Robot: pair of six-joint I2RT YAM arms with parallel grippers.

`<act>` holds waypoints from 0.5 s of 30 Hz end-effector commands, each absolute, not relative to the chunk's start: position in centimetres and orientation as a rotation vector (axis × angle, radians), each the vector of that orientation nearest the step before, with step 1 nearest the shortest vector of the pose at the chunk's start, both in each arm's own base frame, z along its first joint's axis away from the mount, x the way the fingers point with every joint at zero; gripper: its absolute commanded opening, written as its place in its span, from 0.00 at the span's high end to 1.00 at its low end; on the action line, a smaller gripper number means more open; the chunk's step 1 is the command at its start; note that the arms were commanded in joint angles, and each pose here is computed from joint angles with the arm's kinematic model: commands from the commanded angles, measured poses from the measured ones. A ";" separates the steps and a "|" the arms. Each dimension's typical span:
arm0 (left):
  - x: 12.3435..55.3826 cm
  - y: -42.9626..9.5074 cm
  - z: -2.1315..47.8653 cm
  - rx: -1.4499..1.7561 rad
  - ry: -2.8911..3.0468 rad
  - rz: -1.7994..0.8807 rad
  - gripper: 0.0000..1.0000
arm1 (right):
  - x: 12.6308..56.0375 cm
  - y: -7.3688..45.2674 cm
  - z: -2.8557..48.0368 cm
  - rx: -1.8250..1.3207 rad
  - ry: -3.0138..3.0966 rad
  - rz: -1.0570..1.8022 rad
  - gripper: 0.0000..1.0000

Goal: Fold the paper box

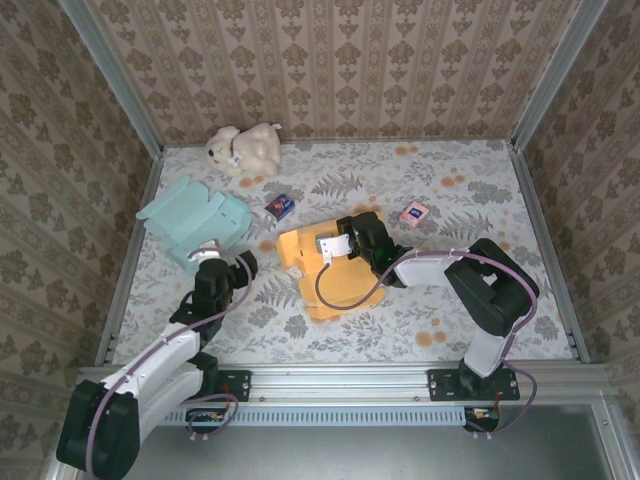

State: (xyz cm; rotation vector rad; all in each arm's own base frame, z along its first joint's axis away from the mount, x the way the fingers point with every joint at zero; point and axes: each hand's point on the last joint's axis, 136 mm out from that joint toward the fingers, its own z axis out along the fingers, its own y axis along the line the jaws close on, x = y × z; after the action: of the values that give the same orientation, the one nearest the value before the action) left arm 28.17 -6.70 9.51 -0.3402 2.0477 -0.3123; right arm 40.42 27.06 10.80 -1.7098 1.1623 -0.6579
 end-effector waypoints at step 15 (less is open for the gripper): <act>30.2 -16.4 8.9 0.144 2.019 -0.665 0.13 | 39.5 26.1 9.4 -1.747 1.222 -0.580 1.00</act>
State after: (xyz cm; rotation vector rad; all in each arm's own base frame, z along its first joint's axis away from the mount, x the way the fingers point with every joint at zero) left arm 29.12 -14.18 5.50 0.0347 2.1523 -0.5799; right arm 40.38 26.83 10.63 -1.7079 1.1810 -0.6219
